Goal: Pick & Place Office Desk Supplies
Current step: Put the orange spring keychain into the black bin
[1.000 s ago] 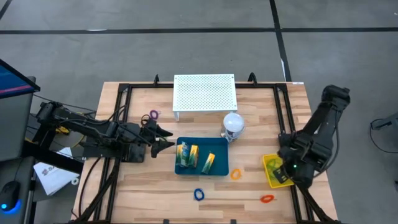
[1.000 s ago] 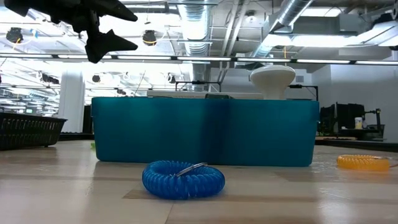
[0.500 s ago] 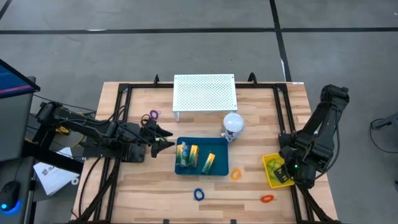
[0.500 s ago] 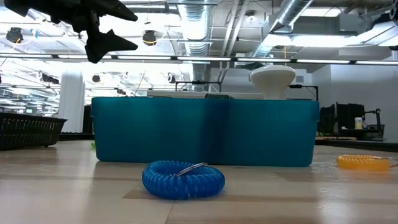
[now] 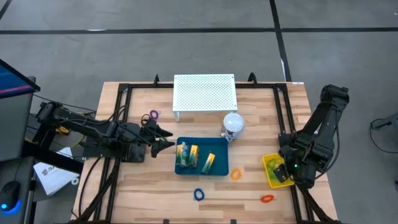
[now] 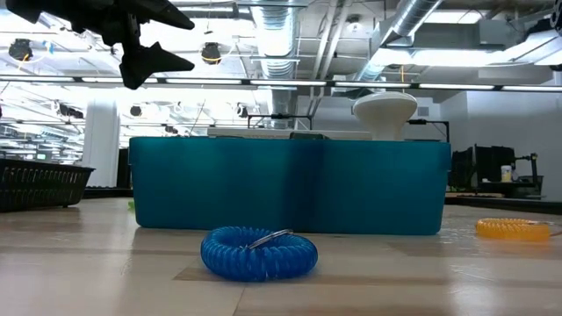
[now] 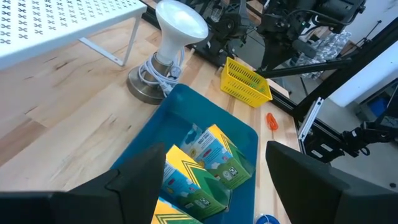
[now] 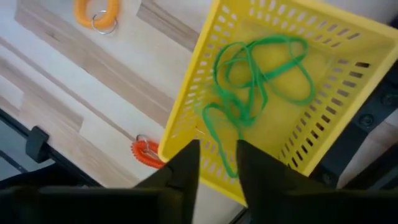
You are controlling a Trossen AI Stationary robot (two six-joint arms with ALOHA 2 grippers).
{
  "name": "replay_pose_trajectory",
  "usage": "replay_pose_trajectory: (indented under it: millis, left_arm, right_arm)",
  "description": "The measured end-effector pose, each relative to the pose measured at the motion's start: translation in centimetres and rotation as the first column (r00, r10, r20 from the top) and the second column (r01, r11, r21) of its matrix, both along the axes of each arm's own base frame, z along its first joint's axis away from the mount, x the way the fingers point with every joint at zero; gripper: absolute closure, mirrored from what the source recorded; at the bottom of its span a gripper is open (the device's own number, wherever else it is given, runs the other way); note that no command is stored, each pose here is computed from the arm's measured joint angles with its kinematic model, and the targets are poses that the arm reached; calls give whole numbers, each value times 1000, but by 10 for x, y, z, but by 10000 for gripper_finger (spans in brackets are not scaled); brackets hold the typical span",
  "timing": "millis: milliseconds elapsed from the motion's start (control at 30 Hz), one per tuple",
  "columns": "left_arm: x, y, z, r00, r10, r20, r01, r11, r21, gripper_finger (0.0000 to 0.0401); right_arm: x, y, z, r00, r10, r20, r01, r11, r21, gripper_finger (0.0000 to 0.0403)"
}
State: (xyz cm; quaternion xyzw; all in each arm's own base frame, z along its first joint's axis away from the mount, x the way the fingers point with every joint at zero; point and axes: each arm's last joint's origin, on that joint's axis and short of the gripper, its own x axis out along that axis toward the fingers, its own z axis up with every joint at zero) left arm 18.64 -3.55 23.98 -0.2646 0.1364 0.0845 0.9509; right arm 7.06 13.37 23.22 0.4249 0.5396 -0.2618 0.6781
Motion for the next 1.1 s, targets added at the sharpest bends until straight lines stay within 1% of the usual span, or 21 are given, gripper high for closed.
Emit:
replay_pose_trajectory:
  millis: [200,267,367,533,667,767,833,933,1033,1100]
  left_arm:
    - [0,0,0,1000,-1,0,1,1000,-2,129]
    - [0,0,0,1000,0,0,0,1000,-2,128]
    - [0,0,0,1000,0,0,0,1000,-2,128]
    - [0,0,1,1000,13,12,-12,999,-36,128]
    - [2,0,7,997,13,71,-9,999,-44,128]
    - [4,1,14,988,35,147,-32,999,-25,128]
    - [5,6,21,974,80,213,-79,997,-16,128]
    - [7,19,36,924,148,354,-156,988,-7,128]
    - [7,32,46,883,153,444,-179,984,18,128]
    - [8,39,50,878,148,454,-179,983,25,128]
  right_arm:
    - [-1,-2,0,1000,-8,-9,8,1000,-16,230]
    - [-1,-2,0,1000,-9,-10,9,1000,-17,213]
    - [-1,-2,0,1000,-11,-11,11,1000,-18,200]
    - [-1,-2,0,1000,-13,-3,13,1000,-22,200]
    - [0,-3,0,1000,-18,9,19,999,-38,206]
    - [0,-3,-1,1000,-18,10,19,999,-39,209]
    - [0,-3,-1,1000,-19,12,19,999,-42,209]
    - [0,-4,-1,1000,-25,16,26,999,-47,209]
    - [2,-5,0,999,-39,26,40,998,-51,210]
    - [3,-5,0,998,-44,33,46,998,-48,211]
